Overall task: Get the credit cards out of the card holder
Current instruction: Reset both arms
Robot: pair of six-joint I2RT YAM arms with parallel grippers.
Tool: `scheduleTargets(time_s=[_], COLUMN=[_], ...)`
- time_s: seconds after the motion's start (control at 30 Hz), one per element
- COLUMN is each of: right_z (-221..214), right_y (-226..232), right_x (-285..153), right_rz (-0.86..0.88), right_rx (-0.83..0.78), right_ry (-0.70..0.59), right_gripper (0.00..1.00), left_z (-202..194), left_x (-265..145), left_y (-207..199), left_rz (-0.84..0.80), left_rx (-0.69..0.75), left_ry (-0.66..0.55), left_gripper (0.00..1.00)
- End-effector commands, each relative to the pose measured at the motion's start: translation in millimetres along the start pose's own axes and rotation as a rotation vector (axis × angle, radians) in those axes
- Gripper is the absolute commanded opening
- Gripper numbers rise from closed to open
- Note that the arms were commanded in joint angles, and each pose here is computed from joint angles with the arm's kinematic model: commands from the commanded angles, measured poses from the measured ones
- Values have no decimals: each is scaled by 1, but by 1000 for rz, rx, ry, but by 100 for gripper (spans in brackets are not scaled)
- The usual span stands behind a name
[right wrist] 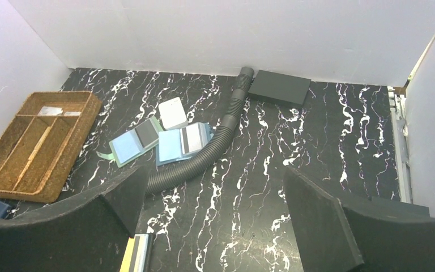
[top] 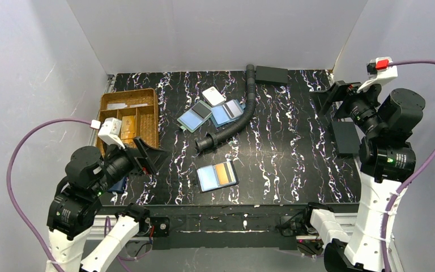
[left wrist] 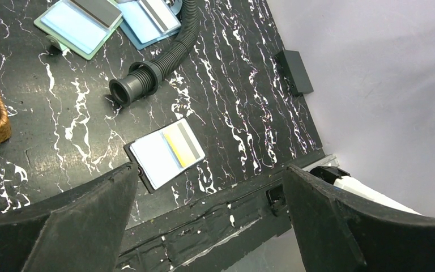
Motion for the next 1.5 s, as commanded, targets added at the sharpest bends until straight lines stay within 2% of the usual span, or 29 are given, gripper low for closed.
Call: scheduleTargets(time_s=[0.0,1.47], right_z=[21,5], right_y=[9,6], right_x=[-11,-11], right_rz=[20,25], right_rx=[-2,-10], right_ry=[-70,-46], right_gripper=[98,98], left_z=[3,-15], left_x=[-14,-25], left_y=[-3,15], left_rz=[0,42], left_rx=[13,14], left_ry=[-23,-24], left_gripper=[98,98])
Point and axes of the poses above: each gripper's point midway between its finger pads, its own x axis out along the fingers, its own y axis along the line the jaws close on, z = x × y, the point moved 1 cm from there along -x, back along the fingers, and after that the axes turned 5 degrees about -x, right-handed, at the moved point
